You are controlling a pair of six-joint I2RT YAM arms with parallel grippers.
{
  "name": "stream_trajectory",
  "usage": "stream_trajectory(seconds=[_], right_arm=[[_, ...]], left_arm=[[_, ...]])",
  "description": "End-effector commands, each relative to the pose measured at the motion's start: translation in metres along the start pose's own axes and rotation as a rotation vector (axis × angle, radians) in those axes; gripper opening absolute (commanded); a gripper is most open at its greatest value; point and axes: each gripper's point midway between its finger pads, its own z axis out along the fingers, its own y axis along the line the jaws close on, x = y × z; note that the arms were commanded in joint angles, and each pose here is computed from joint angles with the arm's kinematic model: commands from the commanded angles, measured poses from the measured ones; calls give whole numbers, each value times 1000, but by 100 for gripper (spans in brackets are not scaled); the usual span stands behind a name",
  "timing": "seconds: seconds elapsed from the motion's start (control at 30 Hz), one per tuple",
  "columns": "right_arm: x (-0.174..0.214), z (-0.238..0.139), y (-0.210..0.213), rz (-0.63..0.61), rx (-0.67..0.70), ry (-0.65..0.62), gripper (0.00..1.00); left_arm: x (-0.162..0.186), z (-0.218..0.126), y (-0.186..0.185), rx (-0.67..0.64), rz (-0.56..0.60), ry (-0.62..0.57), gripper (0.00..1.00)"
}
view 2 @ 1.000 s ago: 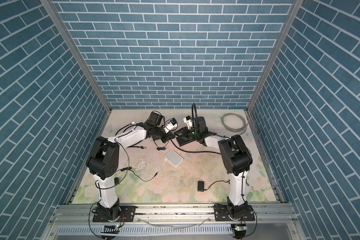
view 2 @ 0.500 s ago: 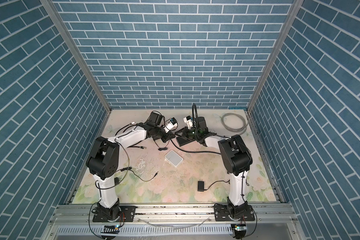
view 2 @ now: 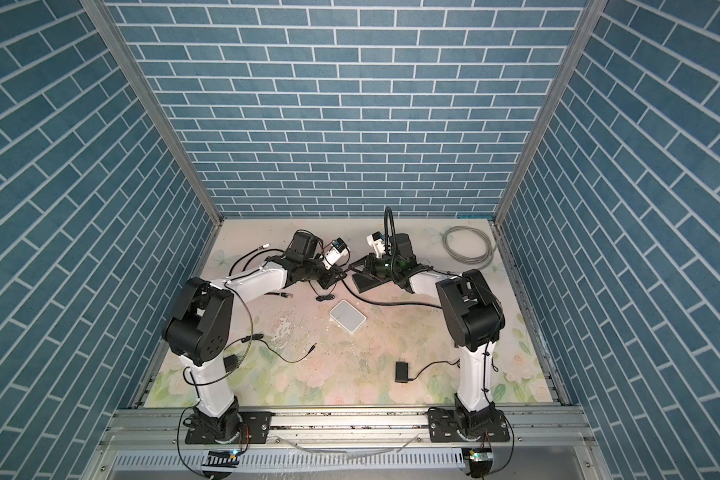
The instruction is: Insert the plug into the switch port
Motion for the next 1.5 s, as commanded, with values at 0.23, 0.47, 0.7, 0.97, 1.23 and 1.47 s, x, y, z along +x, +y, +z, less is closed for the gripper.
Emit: stream_trajectory(seconds=[0.23, 0.47, 0.7, 0.97, 1.23, 1.47], right_arm=[[7, 1, -5, 7, -1, 16, 9], [3, 0, -5, 22, -17, 1, 9], [2, -1, -5, 20, -19, 0, 9], [3, -2, -4, 16, -20, 3, 9], [3, -2, -4, 20, -23, 6, 10], [-1, -27, -26, 9, 95, -12, 37]], left_arm=[[-14, -6, -8, 55, 11, -69, 24], [-4, -4, -12, 79, 16, -25, 26], [1, -4, -11, 71, 25, -6, 24], [-5, -3, -10, 78, 23, -23, 15], [-4, -2, -11, 88, 26, -22, 3], [13, -1, -8, 68, 19, 77, 1]])
